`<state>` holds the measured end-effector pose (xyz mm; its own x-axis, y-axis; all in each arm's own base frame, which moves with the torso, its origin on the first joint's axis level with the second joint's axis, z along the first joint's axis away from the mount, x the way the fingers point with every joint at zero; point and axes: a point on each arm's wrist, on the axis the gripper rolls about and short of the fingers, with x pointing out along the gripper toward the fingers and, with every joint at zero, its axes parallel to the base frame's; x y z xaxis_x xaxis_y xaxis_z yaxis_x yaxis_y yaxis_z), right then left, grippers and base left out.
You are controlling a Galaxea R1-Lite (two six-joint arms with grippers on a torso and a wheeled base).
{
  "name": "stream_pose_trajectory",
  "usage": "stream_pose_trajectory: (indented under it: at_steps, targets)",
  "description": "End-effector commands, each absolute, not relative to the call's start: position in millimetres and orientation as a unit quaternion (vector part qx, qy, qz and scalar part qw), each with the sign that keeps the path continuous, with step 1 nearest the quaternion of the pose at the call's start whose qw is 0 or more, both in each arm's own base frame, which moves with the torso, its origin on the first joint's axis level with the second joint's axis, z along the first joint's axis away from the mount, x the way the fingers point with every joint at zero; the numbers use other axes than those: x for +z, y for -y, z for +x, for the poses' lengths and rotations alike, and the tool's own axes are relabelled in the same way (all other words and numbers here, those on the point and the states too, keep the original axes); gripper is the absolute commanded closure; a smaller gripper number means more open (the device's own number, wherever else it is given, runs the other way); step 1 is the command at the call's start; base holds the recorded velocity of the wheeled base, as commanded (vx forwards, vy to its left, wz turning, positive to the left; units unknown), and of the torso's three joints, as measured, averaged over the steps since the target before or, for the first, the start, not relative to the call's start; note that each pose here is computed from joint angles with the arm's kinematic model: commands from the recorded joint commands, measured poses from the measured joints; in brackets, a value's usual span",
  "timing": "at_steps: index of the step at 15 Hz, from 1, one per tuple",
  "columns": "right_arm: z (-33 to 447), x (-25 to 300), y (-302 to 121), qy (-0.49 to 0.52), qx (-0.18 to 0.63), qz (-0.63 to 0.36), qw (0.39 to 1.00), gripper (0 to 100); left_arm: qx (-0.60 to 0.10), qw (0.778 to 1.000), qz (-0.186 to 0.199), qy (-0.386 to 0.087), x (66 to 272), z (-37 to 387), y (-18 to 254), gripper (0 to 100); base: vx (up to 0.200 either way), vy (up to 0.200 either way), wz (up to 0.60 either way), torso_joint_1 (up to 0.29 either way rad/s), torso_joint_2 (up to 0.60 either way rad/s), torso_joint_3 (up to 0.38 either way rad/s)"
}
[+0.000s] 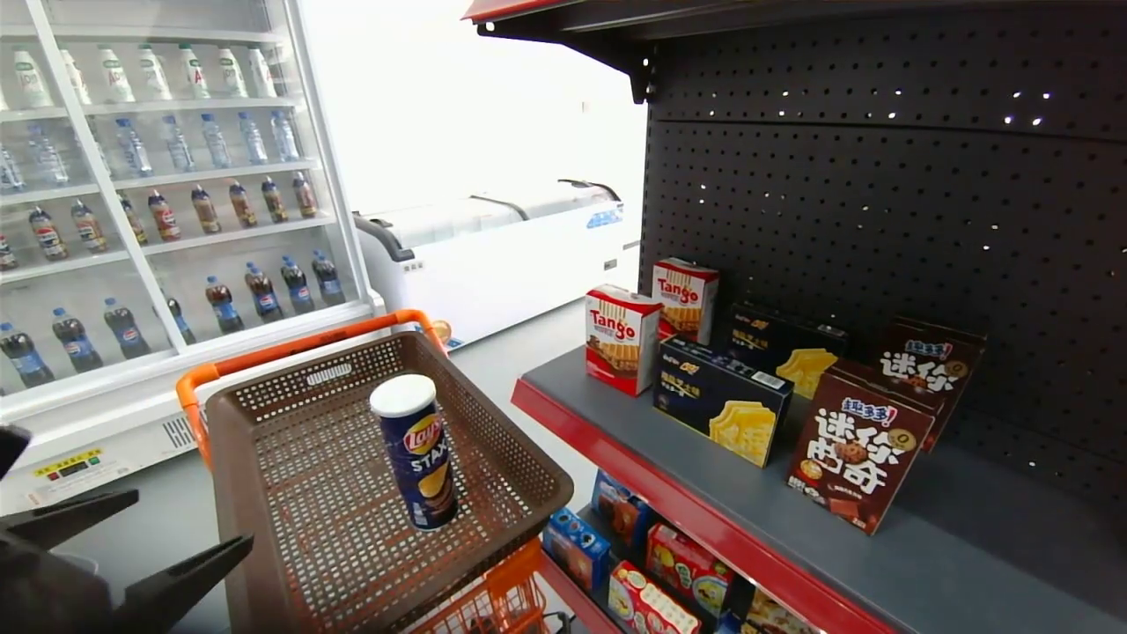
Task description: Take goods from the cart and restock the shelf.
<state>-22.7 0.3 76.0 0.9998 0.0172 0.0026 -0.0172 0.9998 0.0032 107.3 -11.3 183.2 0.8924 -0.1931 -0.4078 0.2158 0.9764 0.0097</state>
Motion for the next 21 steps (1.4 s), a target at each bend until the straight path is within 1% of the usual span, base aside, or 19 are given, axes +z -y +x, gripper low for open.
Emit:
stream_pose_trajectory:
  at_steps: [1,3,4,5,7,8,10,11,14,15,19,21]
  targets:
    - [-23,76,0,0.001,0.008,0.002,1.000,0,-0.110,0.958,0.027,-0.264,160,161,15,0,0.000,0.000,0.00,0.000,0.00,0.000]
    - [-23,76,0,0.001,0.009,0.002,1.000,0,-0.111,0.962,0.028,-0.248,151,192,18,0,0.000,0.000,0.00,0.000,0.00,0.000]
    - [-23,76,0,0.001,0.009,0.002,1.000,0,-0.111,0.962,0.028,-0.247,150,195,18,0,0.000,0.000,0.00,0.000,0.00,0.000]
    - [-23,76,0,0.001,0.009,0.002,1.000,0,-0.111,0.963,0.029,-0.243,136,222,20,0,0.000,0.000,0.00,0.000,0.00,0.000]
    - [-23,76,0,0.001,0.009,0.002,1.000,0,-0.112,0.965,0.029,-0.234,124,241,22,0,0.000,0.000,0.00,0.000,0.00,0.000]
    - [-23,76,0,0.001,0.009,0.002,1.000,0,-0.120,0.964,0.028,-0.234,114,253,23,0,0.000,0.000,0.00,0.000,0.00,0.000]
    - [-23,76,0,0.001,0.009,0.002,1.000,0,-0.133,0.964,0.023,-0.229,102,271,25,0,0.000,0.000,0.00,0.000,0.00,0.000]
    - [-23,76,0,0.001,0.009,0.002,1.000,0,-0.133,0.964,0.023,-0.228,99,274,25,0,0.000,0.000,0.00,0.000,0.00,0.000]
    - [-23,76,0,0.001,0.009,0.002,1.000,0,-0.134,0.963,0.027,-0.230,78,286,27,0,0.000,0.000,0.00,0.000,0.00,0.000]
    - [-23,76,0,0.001,0.009,0.002,1.000,0,-0.135,0.964,0.028,-0.227,75,286,28,0,0.000,0.000,0.00,0.000,0.00,0.000]
    - [-23,76,0,0.001,0.009,0.002,1.000,0,-0.139,0.966,0.030,-0.215,49,288,31,0,0.000,0.000,0.00,0.000,0.00,0.000]
    - [-23,76,0,0.001,0.009,0.002,1.000,0,-0.139,0.969,0.030,-0.202,41,296,32,0,0.000,0.000,0.00,0.000,0.00,0.000]
